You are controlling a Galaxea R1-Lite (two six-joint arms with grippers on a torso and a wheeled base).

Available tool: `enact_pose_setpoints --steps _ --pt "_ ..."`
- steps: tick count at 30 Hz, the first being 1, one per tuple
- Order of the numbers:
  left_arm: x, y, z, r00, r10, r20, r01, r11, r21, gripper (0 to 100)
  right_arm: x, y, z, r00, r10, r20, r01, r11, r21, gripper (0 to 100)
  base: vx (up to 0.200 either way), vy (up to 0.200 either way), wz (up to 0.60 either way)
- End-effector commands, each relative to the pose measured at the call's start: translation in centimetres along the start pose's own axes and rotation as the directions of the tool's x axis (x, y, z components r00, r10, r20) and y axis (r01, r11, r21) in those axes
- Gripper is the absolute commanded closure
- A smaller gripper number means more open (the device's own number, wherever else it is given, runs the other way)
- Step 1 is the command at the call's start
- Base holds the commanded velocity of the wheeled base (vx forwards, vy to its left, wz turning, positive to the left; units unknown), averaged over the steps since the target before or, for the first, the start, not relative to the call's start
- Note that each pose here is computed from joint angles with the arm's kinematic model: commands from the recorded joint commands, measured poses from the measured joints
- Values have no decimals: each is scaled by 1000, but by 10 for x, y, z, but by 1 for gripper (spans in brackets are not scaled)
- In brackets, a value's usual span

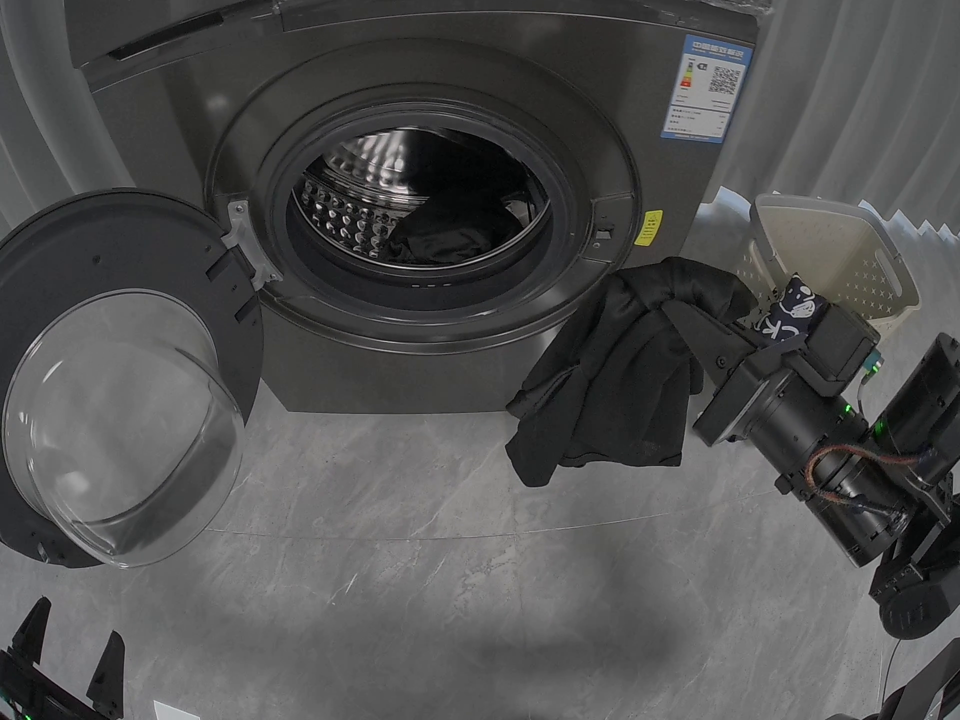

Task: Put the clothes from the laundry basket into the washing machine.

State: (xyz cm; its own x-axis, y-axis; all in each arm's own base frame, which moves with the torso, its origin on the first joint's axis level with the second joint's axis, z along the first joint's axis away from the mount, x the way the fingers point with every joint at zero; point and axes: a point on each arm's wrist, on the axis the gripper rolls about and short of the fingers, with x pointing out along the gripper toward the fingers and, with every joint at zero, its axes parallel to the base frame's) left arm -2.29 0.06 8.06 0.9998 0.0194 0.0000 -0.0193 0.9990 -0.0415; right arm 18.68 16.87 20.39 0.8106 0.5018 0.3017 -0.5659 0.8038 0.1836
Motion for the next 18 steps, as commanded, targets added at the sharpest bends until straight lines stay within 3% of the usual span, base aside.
enact_pose_setpoints --steps 1,6,15,18 --pt "0 0 -5 1000 2 0 -2 1000 2 0 0 0 -1 1000 -1 -1 1 1000 1 100 -200 0 0" --pt "0 0 -5 1000 1 2 -1 1000 2 0 1 0 -1 1000 -1 -2 1 1000 1 100 -200 0 0" --pt "0 0 -5 1000 1 0 -1 1000 0 0 0 0 -2 1000 -3 -5 3 1000 2 100 0 0 0" --pt "0 0 -5 1000 2 0 -2 1000 0 0 1 -1 -2 1000 -4 -5 4 1000 3 100 0 200 0"
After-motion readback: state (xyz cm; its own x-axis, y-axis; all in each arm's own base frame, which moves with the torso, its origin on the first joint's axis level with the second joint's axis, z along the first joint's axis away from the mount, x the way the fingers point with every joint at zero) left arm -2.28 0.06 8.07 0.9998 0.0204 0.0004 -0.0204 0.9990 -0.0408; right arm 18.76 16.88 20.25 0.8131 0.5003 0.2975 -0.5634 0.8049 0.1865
